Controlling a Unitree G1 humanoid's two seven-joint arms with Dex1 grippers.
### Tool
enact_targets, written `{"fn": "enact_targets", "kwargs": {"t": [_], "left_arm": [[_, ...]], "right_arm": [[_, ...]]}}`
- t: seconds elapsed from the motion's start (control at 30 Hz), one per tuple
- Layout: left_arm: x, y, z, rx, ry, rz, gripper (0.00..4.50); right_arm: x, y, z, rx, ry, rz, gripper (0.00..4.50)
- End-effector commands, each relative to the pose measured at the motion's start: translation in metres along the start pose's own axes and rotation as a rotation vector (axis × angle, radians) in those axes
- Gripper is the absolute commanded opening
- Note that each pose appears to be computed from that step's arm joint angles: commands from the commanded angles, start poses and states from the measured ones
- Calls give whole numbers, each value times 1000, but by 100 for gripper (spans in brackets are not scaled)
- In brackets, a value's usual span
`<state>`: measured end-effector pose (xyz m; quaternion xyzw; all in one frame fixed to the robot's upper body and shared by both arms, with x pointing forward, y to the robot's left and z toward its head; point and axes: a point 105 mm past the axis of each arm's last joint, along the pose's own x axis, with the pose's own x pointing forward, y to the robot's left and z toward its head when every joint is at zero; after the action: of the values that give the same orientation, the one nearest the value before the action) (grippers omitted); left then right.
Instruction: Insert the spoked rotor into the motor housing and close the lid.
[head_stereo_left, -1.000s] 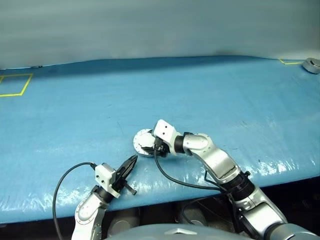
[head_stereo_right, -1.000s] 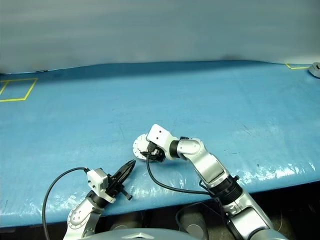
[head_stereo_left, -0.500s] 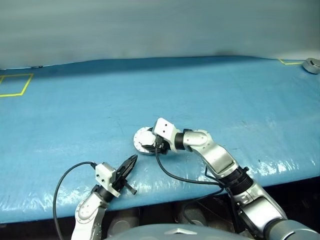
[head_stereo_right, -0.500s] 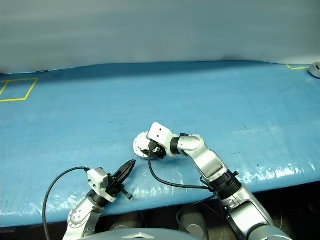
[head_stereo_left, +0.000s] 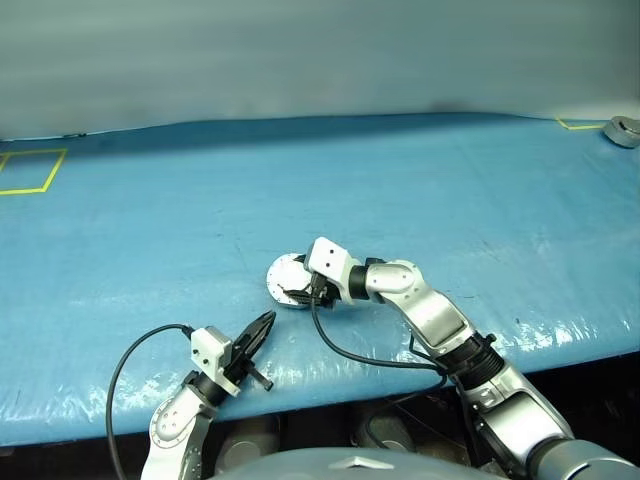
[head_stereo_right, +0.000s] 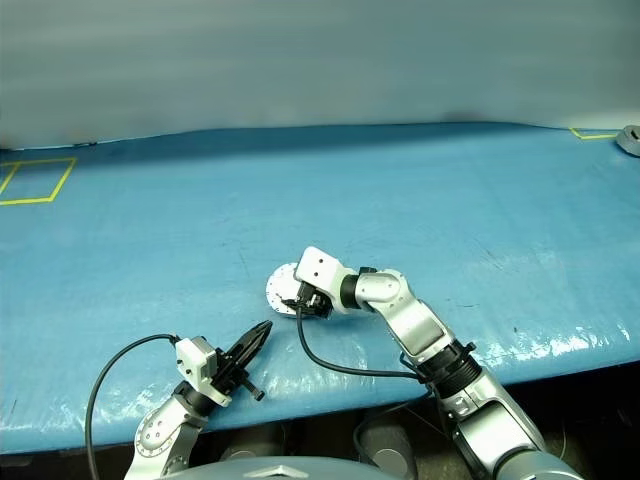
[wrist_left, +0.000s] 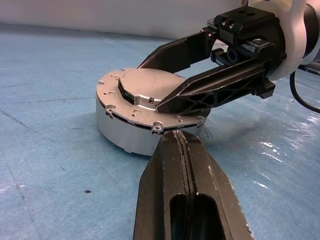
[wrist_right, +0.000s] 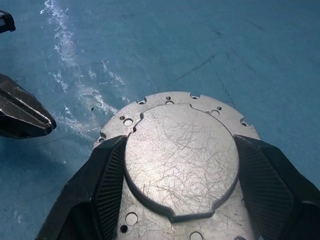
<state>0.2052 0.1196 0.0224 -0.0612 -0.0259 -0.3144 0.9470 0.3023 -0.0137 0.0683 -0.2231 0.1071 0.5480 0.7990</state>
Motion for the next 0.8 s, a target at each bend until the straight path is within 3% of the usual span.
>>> {"fn": "enact_targets", "kwargs": {"t": [0.03,0.63,0.8], "left_arm": [[1,-1,9,18,-32,-15,0],[4,2,9,22,-27,-27,0],[5,3,10,24,-27,-28,0]], "right_arm": [[-4,-7,-34,23,146,-48,303],[-4,-4,-50,217,244,-94,303],[-4,-4,-45,146,232,-94,303]]}}
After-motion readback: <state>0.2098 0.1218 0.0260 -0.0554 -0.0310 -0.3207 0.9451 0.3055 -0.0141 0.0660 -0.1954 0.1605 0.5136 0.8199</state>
